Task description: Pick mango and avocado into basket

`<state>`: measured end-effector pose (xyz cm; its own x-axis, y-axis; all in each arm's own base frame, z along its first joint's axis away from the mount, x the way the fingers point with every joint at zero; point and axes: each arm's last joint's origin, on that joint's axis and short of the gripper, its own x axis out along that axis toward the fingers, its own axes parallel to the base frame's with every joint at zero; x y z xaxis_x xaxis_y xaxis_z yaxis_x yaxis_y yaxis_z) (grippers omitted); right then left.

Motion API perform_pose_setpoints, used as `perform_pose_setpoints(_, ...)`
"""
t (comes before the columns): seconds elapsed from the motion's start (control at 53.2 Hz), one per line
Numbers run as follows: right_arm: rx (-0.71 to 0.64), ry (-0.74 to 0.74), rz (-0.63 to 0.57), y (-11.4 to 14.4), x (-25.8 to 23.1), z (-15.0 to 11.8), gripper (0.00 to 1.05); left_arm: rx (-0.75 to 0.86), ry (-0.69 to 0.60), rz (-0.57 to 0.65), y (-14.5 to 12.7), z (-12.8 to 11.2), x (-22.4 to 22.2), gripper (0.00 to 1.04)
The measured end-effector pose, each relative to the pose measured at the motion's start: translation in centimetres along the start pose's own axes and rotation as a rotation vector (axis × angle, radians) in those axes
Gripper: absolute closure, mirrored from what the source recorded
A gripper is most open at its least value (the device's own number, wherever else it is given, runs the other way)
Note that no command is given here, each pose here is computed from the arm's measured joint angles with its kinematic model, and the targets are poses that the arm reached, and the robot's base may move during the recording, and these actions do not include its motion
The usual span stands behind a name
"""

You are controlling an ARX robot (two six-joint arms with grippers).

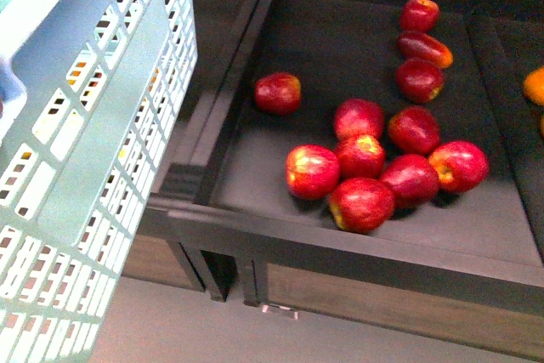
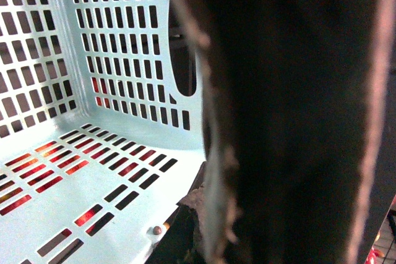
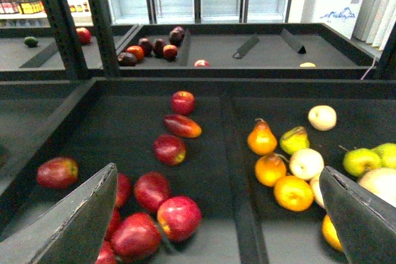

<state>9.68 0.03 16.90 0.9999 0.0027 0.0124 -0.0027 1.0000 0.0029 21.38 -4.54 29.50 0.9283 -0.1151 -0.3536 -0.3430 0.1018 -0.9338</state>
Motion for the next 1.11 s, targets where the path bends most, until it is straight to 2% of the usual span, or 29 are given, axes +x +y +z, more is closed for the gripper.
perform_pose_setpoints(1.109, 0.0, 0.0, 0.001, 0.0, 0.0, 0.0, 0.09, 0.0, -0.002, 0.0, 0.0, 0.01, 0.01, 1.0)
